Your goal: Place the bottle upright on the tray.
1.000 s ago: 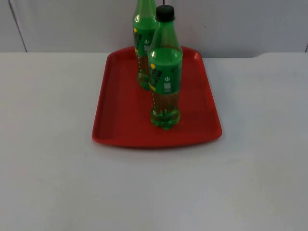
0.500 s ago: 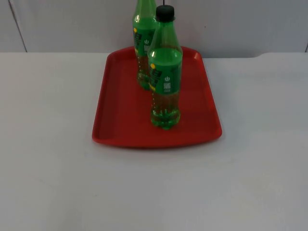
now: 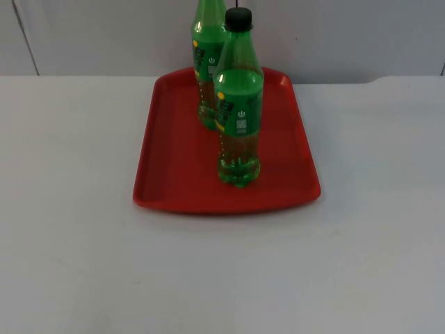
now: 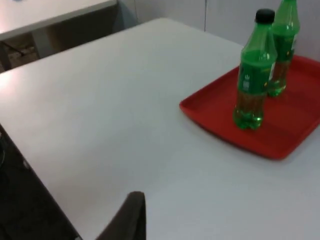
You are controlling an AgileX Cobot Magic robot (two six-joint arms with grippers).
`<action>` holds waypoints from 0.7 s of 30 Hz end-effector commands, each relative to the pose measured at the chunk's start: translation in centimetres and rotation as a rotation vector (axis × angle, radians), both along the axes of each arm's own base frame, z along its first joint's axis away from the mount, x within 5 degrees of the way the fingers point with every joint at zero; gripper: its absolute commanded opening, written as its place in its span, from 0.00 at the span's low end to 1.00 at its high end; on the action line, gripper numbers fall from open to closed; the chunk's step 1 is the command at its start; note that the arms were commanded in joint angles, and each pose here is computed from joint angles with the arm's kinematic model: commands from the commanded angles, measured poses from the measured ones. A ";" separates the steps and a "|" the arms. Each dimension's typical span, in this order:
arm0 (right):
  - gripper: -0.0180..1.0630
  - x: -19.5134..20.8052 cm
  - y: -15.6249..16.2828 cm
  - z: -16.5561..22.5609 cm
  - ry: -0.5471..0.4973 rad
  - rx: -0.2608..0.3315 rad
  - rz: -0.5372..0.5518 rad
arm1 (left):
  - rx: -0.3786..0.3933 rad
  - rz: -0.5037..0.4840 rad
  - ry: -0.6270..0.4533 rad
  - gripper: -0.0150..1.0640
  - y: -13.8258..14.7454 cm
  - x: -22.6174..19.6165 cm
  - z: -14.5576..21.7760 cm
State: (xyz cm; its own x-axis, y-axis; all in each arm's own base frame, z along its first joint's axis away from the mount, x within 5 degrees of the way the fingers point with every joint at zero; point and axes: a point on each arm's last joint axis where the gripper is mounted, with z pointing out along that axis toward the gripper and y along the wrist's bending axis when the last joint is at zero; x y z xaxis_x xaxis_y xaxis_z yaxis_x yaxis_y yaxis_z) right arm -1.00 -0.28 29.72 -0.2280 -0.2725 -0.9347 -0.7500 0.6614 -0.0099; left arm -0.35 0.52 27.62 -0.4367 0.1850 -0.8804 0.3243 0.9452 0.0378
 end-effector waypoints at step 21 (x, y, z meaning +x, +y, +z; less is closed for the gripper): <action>0.99 0.6 -0.4 -1.7 0.050 -0.108 -0.057 | 0.001 -0.003 -0.001 0.99 0.0 0.0 -0.1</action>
